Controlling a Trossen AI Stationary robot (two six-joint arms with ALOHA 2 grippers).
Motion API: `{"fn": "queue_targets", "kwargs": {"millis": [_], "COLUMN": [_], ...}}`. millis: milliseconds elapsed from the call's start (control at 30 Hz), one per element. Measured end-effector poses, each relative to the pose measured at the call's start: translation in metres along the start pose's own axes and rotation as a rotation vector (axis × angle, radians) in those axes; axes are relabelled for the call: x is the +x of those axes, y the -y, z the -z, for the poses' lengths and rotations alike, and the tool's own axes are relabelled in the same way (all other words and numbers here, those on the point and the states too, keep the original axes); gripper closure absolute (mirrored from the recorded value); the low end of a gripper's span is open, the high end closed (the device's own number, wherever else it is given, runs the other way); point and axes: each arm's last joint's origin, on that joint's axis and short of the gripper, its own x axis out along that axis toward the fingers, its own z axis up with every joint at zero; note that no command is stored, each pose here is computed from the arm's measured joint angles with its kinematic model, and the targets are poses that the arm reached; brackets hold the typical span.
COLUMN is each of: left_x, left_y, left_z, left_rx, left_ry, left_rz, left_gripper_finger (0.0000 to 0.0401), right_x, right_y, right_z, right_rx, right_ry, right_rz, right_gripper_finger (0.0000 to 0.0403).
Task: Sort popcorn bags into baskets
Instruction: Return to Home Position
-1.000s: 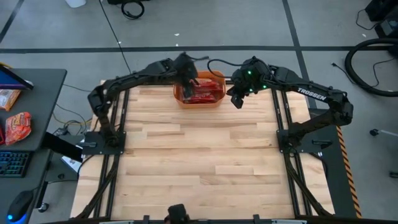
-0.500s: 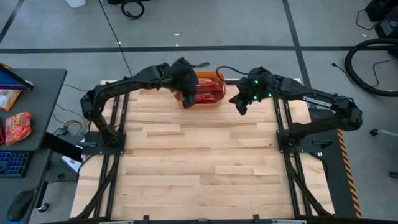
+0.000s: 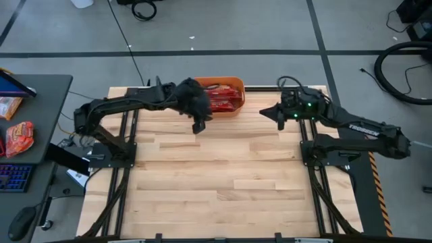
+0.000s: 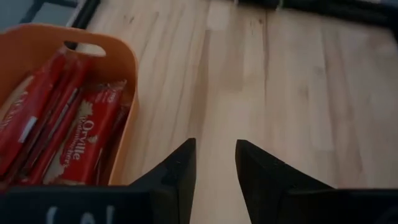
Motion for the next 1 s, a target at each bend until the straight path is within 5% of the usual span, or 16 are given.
{"fn": "queue_targets", "kwargs": {"millis": [267,633,800,1000], "left_x": [-0.032,-0.058,-0.067,-0.078], "left_y": [0.007,0.015,0.016,0.017], "left_z": [0.02,0.072,0.101,0.13], "left_rx": [-0.072,-0.258,-0.353,-0.43], "left_ry": [0.147,0.342,0.451,0.53], "left_rz": [0.027,0.031,0.035,0.004], "left_gripper_finger": [0.0285,0.0285,0.0285,0.0285], "right_x": [0.002,0.009,0.008,0.007], "right_y": [0.011,0.008,0.006,0.022], "right_z": [0.035,0.068,0.083,0.116], "right_rx": [0.095,0.076,0.068,0.196], "right_ry": [0.142,0.204,0.256,0.299], "right_rz": [-0.107,-0.089,-0.179,-0.286], "right_gripper_finger": [0.0391,0.0395,0.0395,0.0395]}}
